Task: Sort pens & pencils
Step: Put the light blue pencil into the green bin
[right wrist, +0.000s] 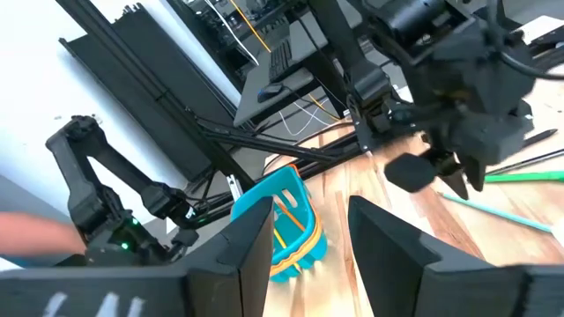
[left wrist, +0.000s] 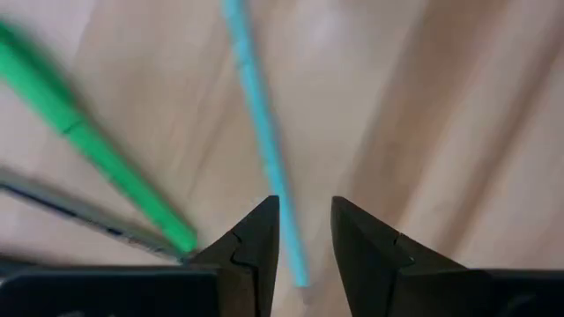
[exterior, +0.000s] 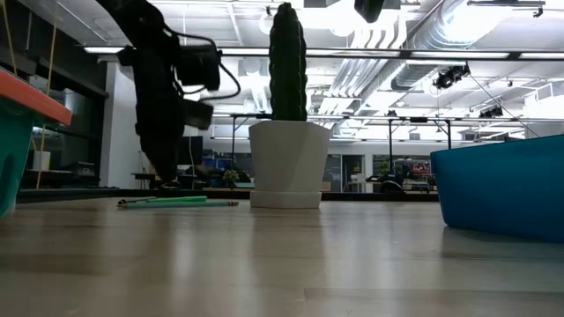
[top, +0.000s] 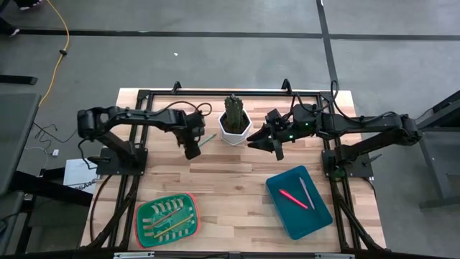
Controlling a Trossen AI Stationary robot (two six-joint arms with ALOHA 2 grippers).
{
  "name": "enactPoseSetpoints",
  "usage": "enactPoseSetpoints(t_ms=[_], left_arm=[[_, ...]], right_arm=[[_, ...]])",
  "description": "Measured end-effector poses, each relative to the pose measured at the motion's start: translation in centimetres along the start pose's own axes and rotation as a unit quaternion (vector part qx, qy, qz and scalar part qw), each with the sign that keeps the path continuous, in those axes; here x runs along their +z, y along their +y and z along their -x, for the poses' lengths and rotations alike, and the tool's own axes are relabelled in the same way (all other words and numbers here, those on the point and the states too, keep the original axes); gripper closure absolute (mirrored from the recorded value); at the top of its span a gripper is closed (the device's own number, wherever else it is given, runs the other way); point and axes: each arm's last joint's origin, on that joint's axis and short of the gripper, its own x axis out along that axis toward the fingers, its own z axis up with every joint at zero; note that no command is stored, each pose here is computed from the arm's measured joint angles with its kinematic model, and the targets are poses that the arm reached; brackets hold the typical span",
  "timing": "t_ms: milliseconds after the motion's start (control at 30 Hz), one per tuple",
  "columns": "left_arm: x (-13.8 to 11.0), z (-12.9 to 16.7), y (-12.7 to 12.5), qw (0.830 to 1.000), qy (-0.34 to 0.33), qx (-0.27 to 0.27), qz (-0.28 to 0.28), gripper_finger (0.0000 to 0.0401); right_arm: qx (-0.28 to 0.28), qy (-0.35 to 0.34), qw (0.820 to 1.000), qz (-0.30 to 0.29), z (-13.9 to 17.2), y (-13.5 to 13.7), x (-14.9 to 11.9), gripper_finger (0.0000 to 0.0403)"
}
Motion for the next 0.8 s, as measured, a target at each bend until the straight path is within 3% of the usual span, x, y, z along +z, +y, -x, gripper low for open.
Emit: enactPoseSetpoints(t_ms=[300, 800], left_arm=[[0.5, -2.0, 0.2, 1.0, 0.015, 0.019, 0.002, 0.0309], [0.9, -2.0, 0.4, 0.999, -0.009, 0.043, 0.015, 0.0309]], right_arm=[[0.0, 0.0, 1.0, -0.002, 0.0, 0.0, 0.0, 0.0263], [0.0, 0.0, 1.0, -0.002, 0.0, 0.0, 0.0, 0.0263]])
